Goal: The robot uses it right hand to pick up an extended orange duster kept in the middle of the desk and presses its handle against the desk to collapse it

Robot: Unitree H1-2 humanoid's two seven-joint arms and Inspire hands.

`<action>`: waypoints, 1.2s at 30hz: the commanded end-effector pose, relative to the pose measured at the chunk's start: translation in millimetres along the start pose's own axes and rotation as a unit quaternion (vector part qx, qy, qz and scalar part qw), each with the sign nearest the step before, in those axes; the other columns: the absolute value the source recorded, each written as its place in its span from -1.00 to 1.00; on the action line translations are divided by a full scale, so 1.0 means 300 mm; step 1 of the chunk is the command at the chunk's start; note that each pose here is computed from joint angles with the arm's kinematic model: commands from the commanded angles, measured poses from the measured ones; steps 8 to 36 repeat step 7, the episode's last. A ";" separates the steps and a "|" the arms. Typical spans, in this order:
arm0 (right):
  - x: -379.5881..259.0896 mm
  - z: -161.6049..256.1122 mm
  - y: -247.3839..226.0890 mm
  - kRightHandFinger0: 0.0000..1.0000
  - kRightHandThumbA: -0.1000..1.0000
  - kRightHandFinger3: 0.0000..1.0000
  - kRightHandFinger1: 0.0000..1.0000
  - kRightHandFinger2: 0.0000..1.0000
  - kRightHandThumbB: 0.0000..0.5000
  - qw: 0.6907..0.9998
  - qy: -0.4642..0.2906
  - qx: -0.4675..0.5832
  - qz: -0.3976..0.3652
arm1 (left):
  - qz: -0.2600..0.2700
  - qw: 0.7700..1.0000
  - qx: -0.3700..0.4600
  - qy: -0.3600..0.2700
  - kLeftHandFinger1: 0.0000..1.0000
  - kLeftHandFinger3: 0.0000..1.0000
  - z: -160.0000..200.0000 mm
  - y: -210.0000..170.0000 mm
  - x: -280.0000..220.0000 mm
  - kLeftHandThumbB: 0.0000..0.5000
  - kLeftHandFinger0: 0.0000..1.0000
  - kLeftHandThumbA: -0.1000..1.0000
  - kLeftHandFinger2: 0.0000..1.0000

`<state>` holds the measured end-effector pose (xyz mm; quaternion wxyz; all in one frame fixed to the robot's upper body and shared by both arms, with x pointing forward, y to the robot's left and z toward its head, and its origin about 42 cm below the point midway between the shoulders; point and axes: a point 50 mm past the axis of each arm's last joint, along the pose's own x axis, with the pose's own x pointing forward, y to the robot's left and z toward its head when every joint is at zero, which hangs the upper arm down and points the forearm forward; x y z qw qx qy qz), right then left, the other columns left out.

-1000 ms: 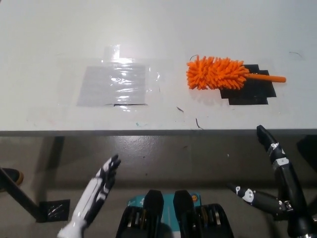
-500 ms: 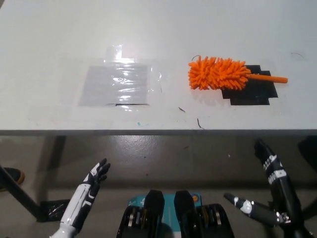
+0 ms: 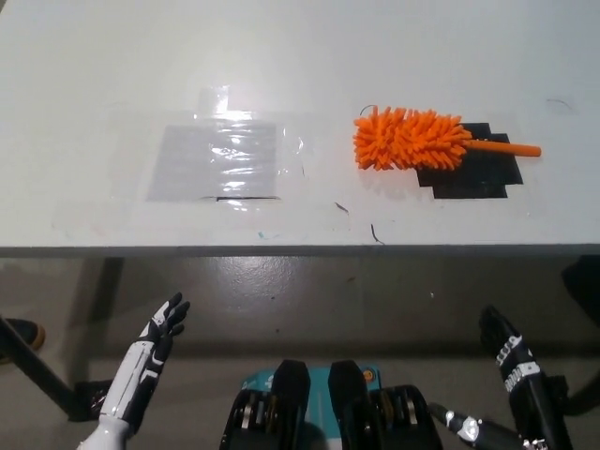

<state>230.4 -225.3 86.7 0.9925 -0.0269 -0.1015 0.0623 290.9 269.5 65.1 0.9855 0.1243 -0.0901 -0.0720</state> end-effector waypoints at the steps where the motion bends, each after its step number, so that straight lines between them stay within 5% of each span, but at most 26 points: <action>1: 0.009 0.003 0.009 1.00 1.00 1.00 1.00 1.00 -0.48 1.000 -0.002 0.020 0.010 | 0.017 0.999 0.000 -0.027 1.00 1.00 0.020 0.025 0.016 1.00 1.00 1.00 1.00; 36: 0.022 -0.014 0.017 1.00 1.00 1.00 1.00 1.00 -0.53 1.000 0.002 0.018 0.018 | 0.013 1.000 0.006 -0.020 1.00 1.00 0.010 0.017 0.002 1.00 1.00 1.00 1.00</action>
